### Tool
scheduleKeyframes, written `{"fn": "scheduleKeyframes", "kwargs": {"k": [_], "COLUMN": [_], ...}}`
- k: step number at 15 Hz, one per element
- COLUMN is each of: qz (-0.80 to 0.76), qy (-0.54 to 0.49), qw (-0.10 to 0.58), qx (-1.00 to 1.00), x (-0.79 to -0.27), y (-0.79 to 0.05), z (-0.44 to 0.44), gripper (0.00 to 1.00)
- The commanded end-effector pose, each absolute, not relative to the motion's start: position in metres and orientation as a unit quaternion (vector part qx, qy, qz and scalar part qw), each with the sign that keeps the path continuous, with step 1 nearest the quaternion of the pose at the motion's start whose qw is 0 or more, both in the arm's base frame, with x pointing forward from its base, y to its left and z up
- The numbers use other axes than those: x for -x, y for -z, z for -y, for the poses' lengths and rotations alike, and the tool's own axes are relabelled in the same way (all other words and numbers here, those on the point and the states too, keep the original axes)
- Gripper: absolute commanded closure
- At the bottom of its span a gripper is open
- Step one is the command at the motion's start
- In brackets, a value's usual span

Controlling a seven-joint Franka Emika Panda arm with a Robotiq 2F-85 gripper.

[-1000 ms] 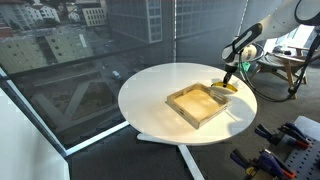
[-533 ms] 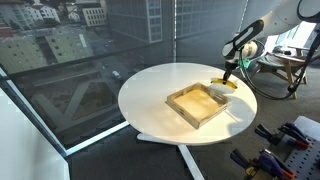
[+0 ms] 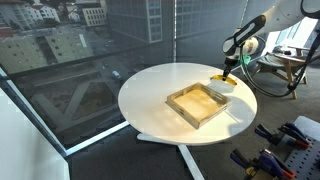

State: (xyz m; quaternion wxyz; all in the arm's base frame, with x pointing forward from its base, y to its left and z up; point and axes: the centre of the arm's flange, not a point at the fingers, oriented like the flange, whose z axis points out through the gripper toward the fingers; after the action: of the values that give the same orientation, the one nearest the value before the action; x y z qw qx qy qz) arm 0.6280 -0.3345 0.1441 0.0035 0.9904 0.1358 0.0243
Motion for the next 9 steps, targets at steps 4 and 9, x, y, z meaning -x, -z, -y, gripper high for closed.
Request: {"fn": "scheduleKeyframes", "kwargs": {"k": [4, 9], "qz": [-0.129, -0.126], "qy": [-0.028, -0.021], "qw": [0.006, 0.006], "qx": [-0.991, -0.992], "x": [-0.625, -0.626], "y": [-0.170, -0.181], "z": [0.330, 0.330], "gripper": [0.84, 0.84]}}
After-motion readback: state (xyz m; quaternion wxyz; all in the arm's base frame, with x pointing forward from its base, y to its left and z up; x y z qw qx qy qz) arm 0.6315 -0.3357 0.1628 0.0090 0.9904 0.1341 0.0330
